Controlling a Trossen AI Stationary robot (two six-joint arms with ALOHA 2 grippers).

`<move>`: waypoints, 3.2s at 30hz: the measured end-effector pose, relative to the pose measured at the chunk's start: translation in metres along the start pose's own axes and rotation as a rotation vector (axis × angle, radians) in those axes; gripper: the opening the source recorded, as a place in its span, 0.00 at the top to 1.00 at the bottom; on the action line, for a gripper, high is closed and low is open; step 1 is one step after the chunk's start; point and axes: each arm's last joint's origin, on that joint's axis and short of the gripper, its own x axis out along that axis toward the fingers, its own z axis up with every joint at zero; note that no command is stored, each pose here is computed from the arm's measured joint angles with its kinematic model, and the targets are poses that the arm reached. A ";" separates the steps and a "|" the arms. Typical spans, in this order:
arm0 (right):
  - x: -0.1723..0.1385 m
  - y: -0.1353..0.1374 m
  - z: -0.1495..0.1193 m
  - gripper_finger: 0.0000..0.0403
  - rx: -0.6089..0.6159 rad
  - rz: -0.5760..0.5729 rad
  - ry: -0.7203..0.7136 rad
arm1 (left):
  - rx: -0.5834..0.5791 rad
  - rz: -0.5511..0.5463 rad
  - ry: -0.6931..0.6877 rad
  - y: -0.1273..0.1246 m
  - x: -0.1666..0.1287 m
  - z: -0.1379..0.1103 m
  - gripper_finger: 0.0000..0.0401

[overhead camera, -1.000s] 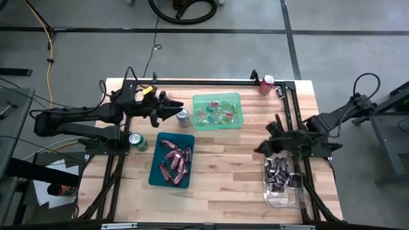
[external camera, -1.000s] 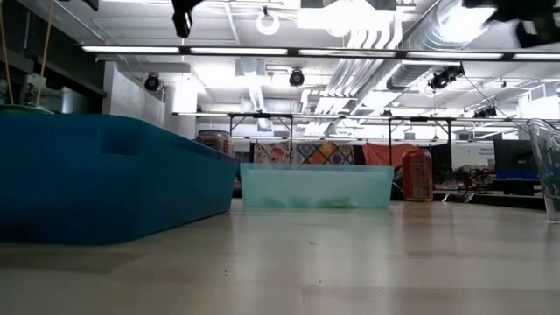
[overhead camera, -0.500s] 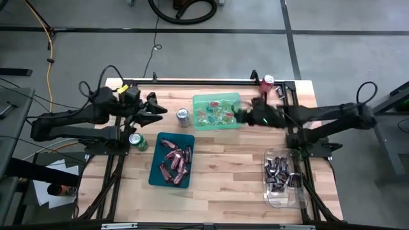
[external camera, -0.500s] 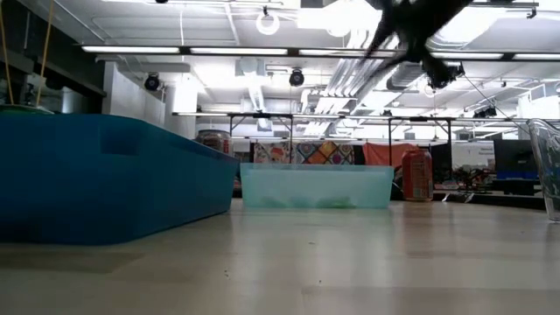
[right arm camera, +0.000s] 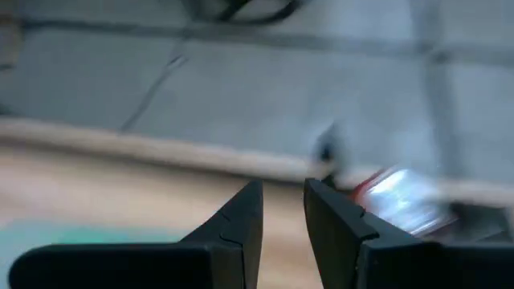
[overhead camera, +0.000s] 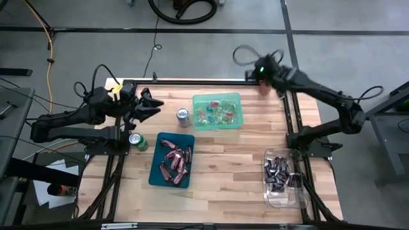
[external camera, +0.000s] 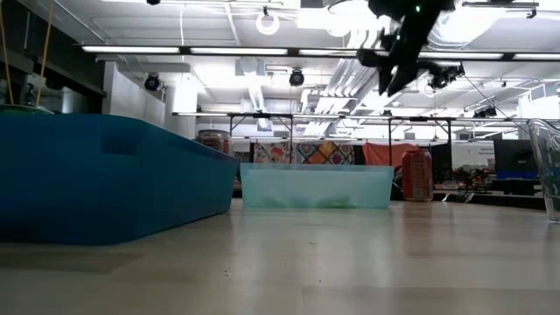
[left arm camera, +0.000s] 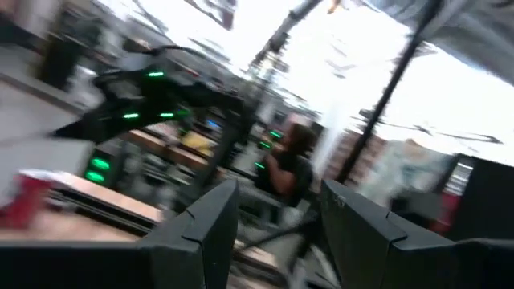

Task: Organize candy in baskets
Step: Put the dark brown chocolate bar into the transparent bin

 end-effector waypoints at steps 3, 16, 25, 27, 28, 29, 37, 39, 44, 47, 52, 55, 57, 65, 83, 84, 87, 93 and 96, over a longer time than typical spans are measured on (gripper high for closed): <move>-0.006 -0.018 0.032 0.78 -0.001 -0.170 -0.066 | 0.054 0.110 -0.058 0.003 0.000 0.002 0.59; 0.059 -0.090 0.054 0.78 0.291 -0.431 0.062 | 0.119 0.536 -0.112 0.044 0.021 -0.007 0.59; 0.087 -0.087 0.040 0.78 0.497 -0.573 0.004 | 0.037 0.767 -0.104 0.097 0.029 -0.012 0.59; 0.090 -0.087 0.037 0.78 0.624 -0.573 -0.003 | 0.018 0.766 -0.080 0.107 0.028 -0.013 0.59; 0.089 -0.085 0.036 0.78 0.712 -0.575 -0.018 | 0.013 0.763 -0.065 0.111 0.027 -0.012 0.59; 0.085 -0.083 0.034 0.78 0.777 -0.581 -0.028 | 0.009 0.753 -0.056 0.115 0.026 -0.011 0.59; 0.043 -0.059 0.015 0.78 0.621 -0.636 -0.027 | 0.078 0.710 0.024 0.137 0.013 -0.003 0.59; 0.033 -0.062 0.003 0.78 0.655 -0.743 0.006 | 0.071 0.712 0.029 0.143 0.009 0.000 0.59; 0.023 -0.072 -0.005 0.78 0.778 -0.877 0.008 | 0.009 0.676 0.037 0.156 0.002 0.004 0.59; 0.031 -0.077 0.002 0.78 0.818 -0.825 0.019 | -0.021 0.662 0.046 0.162 -0.001 0.004 0.59; 0.061 -0.092 -0.005 0.78 0.901 -0.742 0.105 | -0.072 0.633 0.049 0.165 -0.004 0.005 0.59; 0.074 -0.101 -0.022 0.78 0.942 -0.759 0.159 | -0.074 0.618 0.055 0.165 -0.005 0.006 0.59; 0.078 -0.107 -0.035 0.78 0.968 -0.791 0.194 | -0.080 0.606 0.059 0.165 -0.004 0.005 0.59; 0.099 -0.125 -0.082 0.78 1.240 -0.606 0.159 | -0.101 0.603 0.055 0.165 -0.004 0.005 0.59; 0.107 -0.131 -0.098 0.84 1.479 -0.550 0.026 | -0.129 0.604 0.047 0.165 -0.004 0.005 0.59; 0.107 -0.129 -0.098 0.88 1.451 -0.534 0.032 | -0.129 0.603 0.047 0.165 -0.004 0.005 0.59; 0.110 -0.119 -0.091 0.98 1.311 -0.399 0.052 | -0.128 0.604 0.047 0.165 -0.004 0.005 0.59; 0.108 -0.112 -0.093 0.99 1.248 -0.433 -0.027 | -0.109 0.611 0.048 0.165 -0.004 0.005 0.59; 0.110 -0.118 -0.097 1.00 1.247 -0.513 -0.029 | -0.096 0.611 0.052 0.165 -0.004 0.005 0.59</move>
